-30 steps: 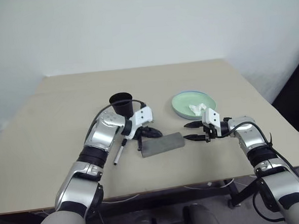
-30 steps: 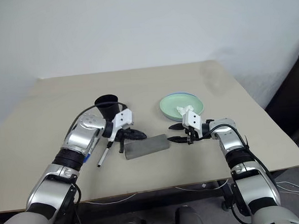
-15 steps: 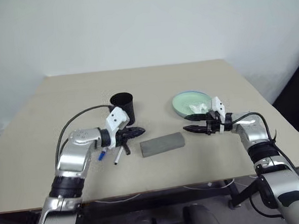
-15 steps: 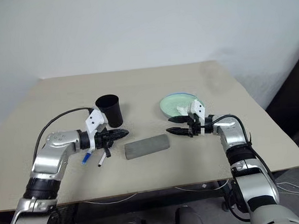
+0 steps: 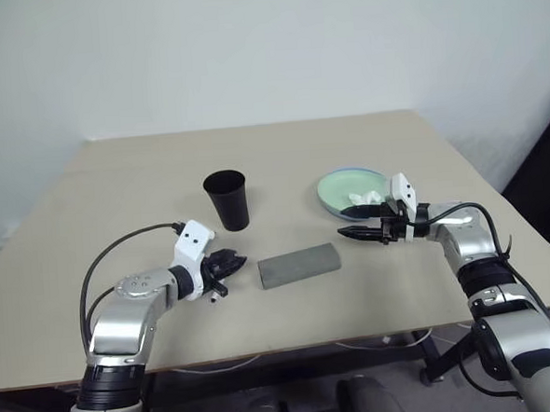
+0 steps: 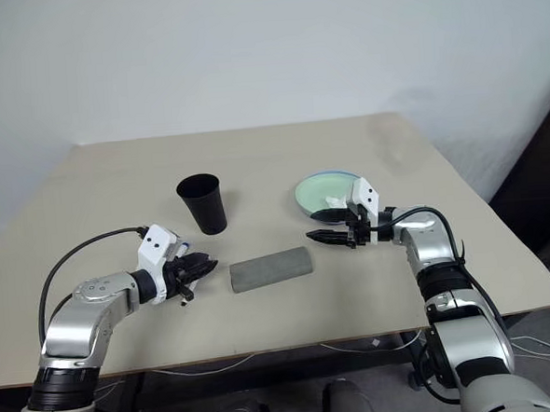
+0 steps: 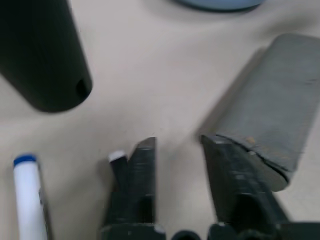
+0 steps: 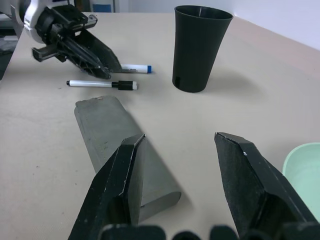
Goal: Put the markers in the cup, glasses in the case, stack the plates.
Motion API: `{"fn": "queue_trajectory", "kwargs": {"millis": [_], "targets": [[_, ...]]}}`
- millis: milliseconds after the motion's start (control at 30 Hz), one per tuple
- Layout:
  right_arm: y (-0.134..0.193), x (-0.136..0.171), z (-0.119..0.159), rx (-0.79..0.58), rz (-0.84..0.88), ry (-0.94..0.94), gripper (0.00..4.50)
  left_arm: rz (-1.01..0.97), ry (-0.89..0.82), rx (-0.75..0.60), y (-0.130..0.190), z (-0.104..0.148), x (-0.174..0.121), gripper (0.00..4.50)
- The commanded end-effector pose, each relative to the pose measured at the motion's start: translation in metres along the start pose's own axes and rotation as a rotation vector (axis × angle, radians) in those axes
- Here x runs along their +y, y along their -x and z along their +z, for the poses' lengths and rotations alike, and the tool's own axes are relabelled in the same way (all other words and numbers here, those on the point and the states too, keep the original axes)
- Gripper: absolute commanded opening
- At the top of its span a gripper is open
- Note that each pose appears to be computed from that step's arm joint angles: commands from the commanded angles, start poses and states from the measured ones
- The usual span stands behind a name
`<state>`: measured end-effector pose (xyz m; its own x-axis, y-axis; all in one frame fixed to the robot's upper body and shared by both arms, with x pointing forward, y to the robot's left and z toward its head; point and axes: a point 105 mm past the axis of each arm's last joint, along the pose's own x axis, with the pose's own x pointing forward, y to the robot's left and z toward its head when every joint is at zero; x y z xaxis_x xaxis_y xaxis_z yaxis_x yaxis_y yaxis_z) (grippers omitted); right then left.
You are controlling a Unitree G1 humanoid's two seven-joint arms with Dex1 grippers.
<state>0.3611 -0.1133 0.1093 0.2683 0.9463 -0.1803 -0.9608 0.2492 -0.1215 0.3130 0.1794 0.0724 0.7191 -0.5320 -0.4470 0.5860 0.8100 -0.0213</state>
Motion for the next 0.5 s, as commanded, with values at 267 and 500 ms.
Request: {"fn": "queue_trajectory", "kwargs": {"millis": [267, 500], "targets": [[0.002, -0.006, 0.016, -0.023, -0.009, 0.064, 2.37, 0.104, 0.054, -0.035, -0.006, 0.019, 0.012, 4.17], [0.004, -0.006, 0.012, -0.011, -0.016, 0.063, 2.37, 0.192, 0.111, 0.080, -0.009, 0.014, 0.014, 4.17]]}}
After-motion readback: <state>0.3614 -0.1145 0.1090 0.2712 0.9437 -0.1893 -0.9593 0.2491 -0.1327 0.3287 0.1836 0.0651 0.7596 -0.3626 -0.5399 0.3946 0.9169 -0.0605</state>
